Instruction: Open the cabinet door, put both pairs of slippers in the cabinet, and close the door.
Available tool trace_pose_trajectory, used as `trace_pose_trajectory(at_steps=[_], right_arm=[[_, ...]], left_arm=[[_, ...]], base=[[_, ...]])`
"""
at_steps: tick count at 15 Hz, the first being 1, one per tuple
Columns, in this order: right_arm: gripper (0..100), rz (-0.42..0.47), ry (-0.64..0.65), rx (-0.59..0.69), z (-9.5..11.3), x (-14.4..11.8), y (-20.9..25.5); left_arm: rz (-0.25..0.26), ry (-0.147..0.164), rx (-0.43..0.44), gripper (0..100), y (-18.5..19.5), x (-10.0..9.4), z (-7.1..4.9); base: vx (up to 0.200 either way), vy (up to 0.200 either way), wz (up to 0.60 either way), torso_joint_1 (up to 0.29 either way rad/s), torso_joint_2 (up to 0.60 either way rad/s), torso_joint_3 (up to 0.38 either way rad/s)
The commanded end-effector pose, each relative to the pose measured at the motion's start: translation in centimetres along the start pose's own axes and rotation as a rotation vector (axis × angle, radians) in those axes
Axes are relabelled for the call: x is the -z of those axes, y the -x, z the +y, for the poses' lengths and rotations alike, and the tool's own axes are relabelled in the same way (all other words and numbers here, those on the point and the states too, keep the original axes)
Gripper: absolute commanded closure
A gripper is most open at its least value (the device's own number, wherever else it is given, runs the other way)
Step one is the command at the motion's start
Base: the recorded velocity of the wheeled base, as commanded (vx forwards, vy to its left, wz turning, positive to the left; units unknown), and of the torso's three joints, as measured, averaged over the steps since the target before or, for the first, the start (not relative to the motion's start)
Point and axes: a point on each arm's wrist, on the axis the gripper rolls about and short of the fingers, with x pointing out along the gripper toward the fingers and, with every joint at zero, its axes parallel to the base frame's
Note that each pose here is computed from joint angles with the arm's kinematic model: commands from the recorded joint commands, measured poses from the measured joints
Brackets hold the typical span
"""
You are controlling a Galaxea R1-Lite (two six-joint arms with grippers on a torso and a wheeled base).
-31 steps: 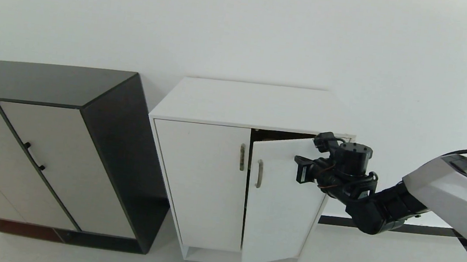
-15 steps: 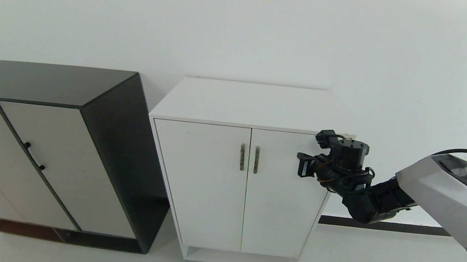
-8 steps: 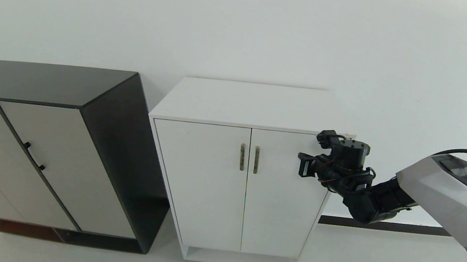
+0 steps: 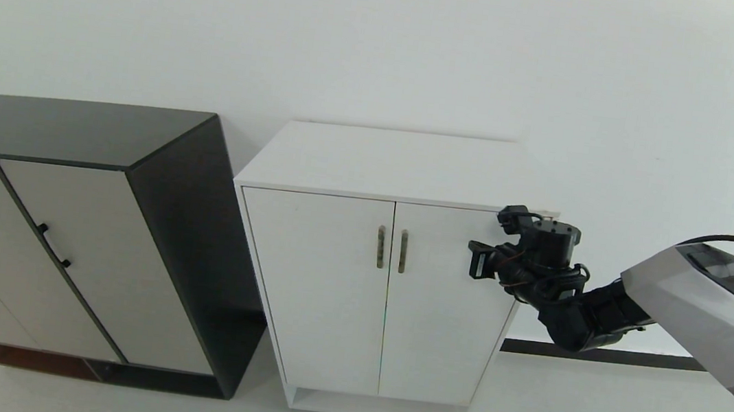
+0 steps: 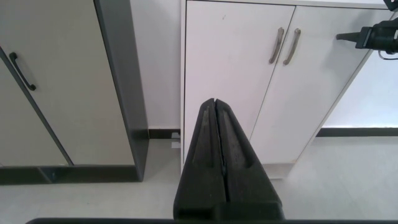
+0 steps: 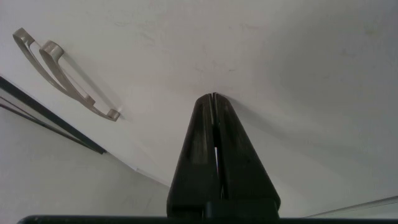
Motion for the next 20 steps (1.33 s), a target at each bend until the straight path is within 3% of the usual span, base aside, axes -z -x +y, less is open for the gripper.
trace_pose_trajectory(at_steps=[1,20], right_arm=[[100,-0.003,0.000,-0.001,0.02,-0.07,-0.02],[100,-0.008,0.000,0.011,-0.64,0.22,-0.58]], left_arm=[[0.000,0.001,0.000,100,0.00,0.00,0.00],[0.000,0.001,0.000,100,0.00,0.00,0.00]], base=[[0.000,0.000,0.00,0.000,0.00,0.000],[0.000,0.000,0.00,0.000,0.00,0.000]])
